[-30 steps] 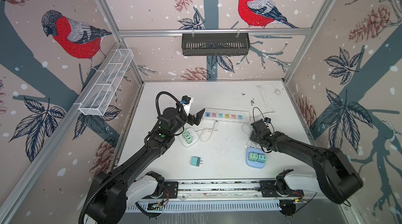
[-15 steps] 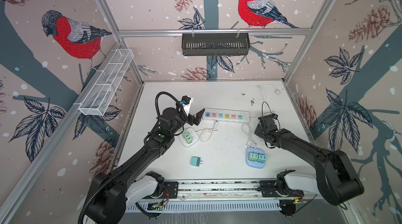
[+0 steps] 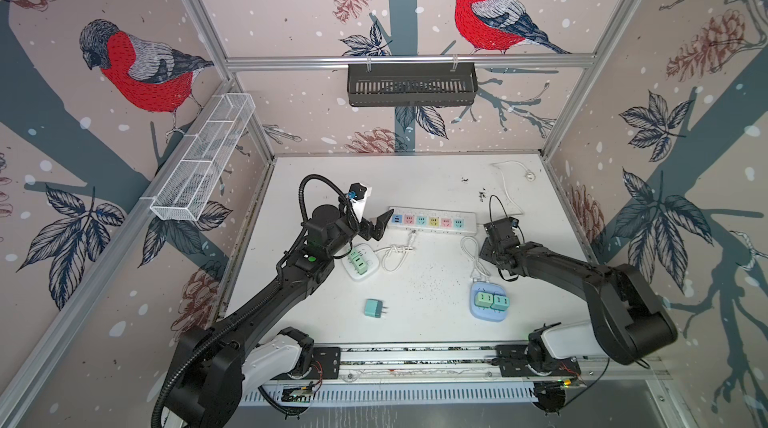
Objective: Insert the plug
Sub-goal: 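Close the right gripper on the teal adapter while the left gripper hovers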
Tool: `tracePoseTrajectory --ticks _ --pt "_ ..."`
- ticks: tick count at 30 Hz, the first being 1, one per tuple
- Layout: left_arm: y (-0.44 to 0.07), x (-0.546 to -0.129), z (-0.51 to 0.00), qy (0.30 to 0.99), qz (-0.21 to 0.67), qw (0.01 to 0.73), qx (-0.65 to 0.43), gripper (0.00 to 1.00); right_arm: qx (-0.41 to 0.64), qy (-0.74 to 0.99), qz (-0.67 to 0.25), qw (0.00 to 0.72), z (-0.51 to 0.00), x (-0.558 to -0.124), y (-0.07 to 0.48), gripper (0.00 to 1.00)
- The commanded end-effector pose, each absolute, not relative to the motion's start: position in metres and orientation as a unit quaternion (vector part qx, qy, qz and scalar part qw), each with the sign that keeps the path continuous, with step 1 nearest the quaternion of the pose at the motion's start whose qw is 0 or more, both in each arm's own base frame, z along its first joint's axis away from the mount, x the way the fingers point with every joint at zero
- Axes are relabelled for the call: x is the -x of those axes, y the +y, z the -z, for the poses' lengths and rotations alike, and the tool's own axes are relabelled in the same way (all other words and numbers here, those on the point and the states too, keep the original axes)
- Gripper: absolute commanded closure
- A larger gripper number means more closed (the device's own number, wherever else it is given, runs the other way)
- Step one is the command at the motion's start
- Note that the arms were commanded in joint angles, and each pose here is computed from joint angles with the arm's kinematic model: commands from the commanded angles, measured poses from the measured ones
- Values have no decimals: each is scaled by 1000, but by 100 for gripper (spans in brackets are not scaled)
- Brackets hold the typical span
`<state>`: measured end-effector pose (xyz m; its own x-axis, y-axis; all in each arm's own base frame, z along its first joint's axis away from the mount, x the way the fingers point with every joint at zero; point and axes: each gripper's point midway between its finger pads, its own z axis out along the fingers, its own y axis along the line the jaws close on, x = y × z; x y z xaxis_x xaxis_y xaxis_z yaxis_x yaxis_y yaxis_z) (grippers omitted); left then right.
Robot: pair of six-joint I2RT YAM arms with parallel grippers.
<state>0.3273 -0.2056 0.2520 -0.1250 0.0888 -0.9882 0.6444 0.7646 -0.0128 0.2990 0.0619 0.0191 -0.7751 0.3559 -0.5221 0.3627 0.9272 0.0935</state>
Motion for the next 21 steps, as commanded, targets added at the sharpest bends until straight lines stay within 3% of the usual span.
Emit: tracePoseTrajectory --ticks 1,12,21 --pt "-211 -328 -260 700 234 618 -269 2 -185 942 18 279 -17 -305 63 40" --pt "-215 -324 -261 688 250 623 -274 1 -174 942 24 287 -20 -306 69 59" --pt "-216 -320 -287 656 312 651 -220 2 -140 910 24 390 -85 -320 79 64"
